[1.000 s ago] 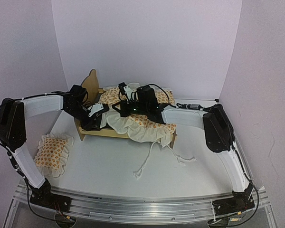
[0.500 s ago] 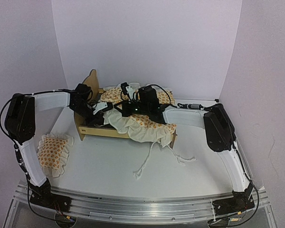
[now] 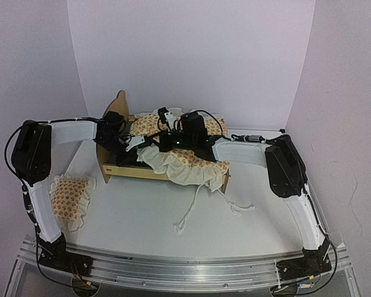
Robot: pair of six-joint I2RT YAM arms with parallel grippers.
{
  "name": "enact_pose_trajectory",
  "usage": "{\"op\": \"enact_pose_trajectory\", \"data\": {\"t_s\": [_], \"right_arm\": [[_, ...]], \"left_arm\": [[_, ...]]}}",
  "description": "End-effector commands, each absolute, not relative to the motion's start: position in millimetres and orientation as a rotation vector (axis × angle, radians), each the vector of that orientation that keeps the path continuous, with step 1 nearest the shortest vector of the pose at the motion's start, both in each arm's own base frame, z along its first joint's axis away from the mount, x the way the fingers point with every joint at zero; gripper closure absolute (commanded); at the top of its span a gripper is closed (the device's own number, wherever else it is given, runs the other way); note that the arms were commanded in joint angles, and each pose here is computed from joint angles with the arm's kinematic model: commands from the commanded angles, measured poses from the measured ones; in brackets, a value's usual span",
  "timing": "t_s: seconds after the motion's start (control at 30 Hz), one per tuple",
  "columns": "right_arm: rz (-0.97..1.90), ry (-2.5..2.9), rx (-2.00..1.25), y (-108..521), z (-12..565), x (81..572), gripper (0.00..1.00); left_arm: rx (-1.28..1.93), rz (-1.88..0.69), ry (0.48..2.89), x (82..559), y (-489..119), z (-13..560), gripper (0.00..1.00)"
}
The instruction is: Set up the pet bed
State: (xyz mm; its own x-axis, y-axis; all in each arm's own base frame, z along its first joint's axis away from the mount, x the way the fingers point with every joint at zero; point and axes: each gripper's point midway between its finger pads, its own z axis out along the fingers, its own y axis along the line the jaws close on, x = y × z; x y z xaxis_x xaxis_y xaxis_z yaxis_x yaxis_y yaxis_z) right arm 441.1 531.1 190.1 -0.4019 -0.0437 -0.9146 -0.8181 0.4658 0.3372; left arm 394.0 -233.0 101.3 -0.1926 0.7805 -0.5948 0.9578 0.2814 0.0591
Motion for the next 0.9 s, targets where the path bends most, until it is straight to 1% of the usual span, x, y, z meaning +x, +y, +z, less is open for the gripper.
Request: {"op": "enact_pose_trajectory", "data": {"t_s": [0.0, 0.07, 0.2, 0.3, 0.47, 0.63, 0.73, 0.77, 0.8, 0.87], "right_arm": [[1.028, 1.682, -0.668, 518, 247, 446, 1.00], [1.013, 1.696, -0.650, 516, 243, 450, 1.00], [0.986, 1.712, -0.657, 516, 235, 455, 1.00], [0.980, 1.720, -0.665, 517, 231, 457, 1.00], [0.987, 1.728, -0.677, 519, 227, 456, 1.00], [0.979, 1.736, -0.684, 518, 224, 455, 1.00], [0.978, 1.738, -0.688, 519, 224, 455, 1.00], [0.980, 1.737, -0.691, 519, 224, 454, 1.00], [0.980, 1.737, -0.693, 519, 223, 454, 1.00], [0.976, 1.740, -0.694, 519, 222, 454, 1.00]], "left_arm": [[1.490, -0.462, 2.001, 394, -230, 169, 1.00], [1.495, -0.553, 1.988, 376, -230, 198, 1.00], [1.587, -0.864, 1.834, 306, -239, 265, 1.00], [1.568, -1.002, 1.760, 272, -241, 301, 1.00], [1.534, -1.158, 1.650, 237, -244, 342, 1.00], [1.500, -1.255, 1.639, 221, -254, 350, 1.00], [1.478, -1.225, 1.673, 229, -253, 347, 1.00], [1.487, -1.138, 1.697, 239, -251, 342, 1.00], [1.481, -0.993, 1.749, 258, -247, 333, 1.00], [1.389, -0.583, 1.865, 317, -226, 314, 1.00]]}}
